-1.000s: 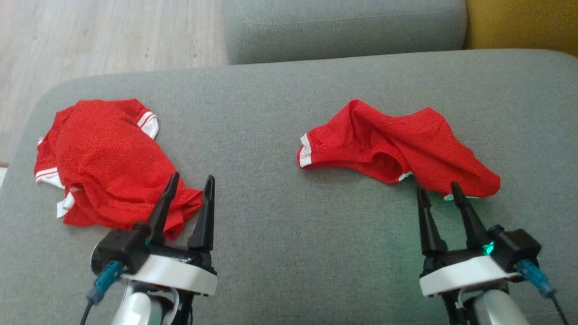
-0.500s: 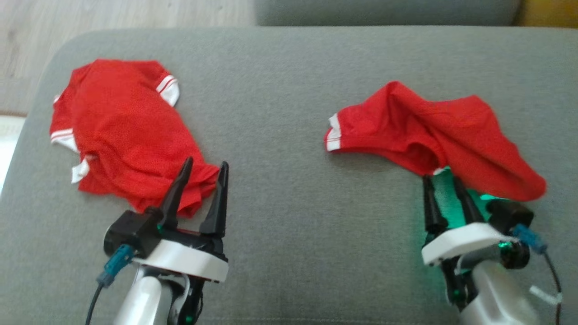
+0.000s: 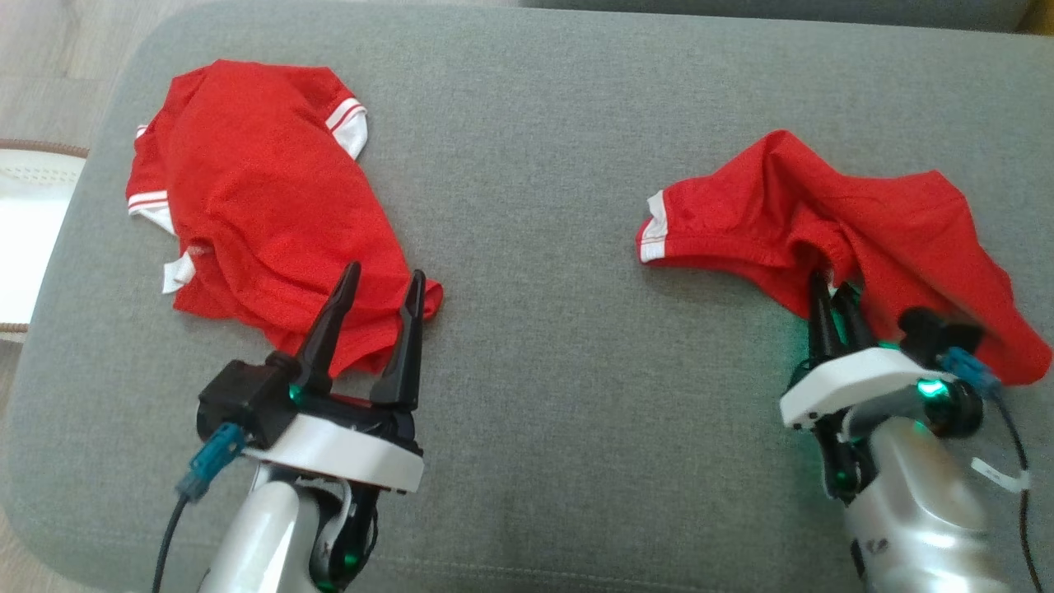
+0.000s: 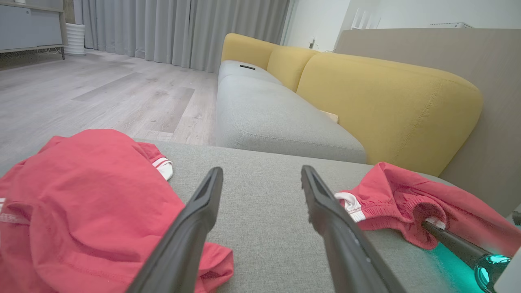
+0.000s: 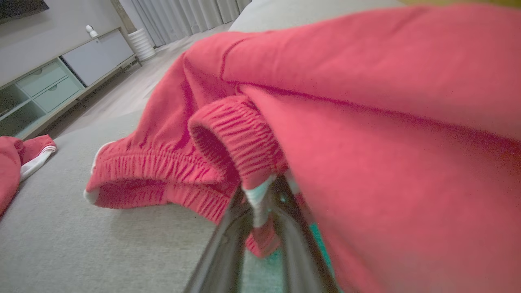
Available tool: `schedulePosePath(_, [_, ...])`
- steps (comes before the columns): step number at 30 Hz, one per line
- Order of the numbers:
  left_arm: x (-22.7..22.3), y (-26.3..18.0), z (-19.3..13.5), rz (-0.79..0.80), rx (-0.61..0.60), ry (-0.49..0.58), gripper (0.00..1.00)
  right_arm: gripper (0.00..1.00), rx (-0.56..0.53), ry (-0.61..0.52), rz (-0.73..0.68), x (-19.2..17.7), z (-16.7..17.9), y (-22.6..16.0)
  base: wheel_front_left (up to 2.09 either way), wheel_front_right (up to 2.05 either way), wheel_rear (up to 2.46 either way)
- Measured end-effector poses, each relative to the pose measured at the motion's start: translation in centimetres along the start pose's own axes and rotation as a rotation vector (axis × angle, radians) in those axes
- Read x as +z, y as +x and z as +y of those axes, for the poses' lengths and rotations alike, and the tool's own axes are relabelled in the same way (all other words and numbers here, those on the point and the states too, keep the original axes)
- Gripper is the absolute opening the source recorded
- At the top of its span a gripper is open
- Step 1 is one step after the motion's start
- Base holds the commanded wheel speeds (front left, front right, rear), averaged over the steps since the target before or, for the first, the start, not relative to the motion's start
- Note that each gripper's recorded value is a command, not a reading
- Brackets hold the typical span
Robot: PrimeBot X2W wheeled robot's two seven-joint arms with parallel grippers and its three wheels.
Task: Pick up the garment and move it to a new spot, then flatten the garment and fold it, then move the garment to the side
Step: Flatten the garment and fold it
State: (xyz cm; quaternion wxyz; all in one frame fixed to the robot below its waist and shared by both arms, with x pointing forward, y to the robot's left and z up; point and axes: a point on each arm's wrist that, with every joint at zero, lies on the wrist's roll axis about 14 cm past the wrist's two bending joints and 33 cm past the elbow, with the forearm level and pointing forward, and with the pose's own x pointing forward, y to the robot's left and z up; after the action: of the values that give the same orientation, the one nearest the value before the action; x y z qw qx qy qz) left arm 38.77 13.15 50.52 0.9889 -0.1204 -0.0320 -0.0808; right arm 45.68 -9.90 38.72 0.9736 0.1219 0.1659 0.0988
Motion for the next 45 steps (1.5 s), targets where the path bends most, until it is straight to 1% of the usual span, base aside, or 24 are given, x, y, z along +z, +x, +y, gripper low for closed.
schedulePosePath(3, [0.2,0.0,0.0,-0.005,0.002,-0.005,1.00,0.00,0.053,-0.029,-0.013,0.5,1.6,0.0,0.00,0.00,0.00])
schedulePosePath(10, [1.0,-0.1,-0.8,-0.030,-0.018,-0.003,1.00,0.00,0.246,-0.096,-0.063,1.9,7.7,-1.4,0.00,0.00,0.00])
schedulePosePath(17, [2.0,-0.4,-1.8,-0.058,-0.045,-0.016,1.00,0.00,0.395,-0.132,-0.014,-0.7,12.2,-4.7,0.00,0.00,0.00])
schedulePosePath(24, [1.7,-1.8,-1.6,-0.048,-0.026,-0.020,1.00,0.00,0.560,-0.172,0.045,-2.1,17.1,-7.1,0.00,0.00,0.00])
schedulePosePath(25, [1.7,-2.0,-1.6,-0.047,-0.024,-0.020,1.00,0.31,0.570,-0.176,0.058,-2.4,17.4,-7.4,0.00,0.00,0.00])
schedulePosePath(26, [1.7,-2.0,-1.5,-0.047,-0.022,-0.020,1.00,1.00,0.576,-0.185,0.065,-2.6,17.6,-7.6,0.00,0.00,0.00])
schedulePosePath(30, [1.6,-2.0,-1.8,-0.046,-0.030,-0.023,1.00,1.00,0.557,-0.195,0.085,-3.1,16.8,-7.8,0.00,0.00,0.00])
schedulePosePath(35, [1.7,-1.7,-2.3,-0.050,-0.043,-0.024,1.00,1.00,0.495,-0.196,0.065,-2.5,15.0,-7.4,0.00,0.00,0.00])
schedulePosePath(41, [2.2,-1.1,-3.9,-0.065,-0.092,-0.030,1.00,1.00,0.342,-0.180,-0.028,0.4,10.4,-6.8,0.00,0.00,0.00])
schedulePosePath(45, [2.6,-1.0,-4.8,-0.077,-0.121,-0.042,1.00,1.00,0.225,-0.182,-0.087,2.1,6.2,-7.6,0.00,0.00,0.00])
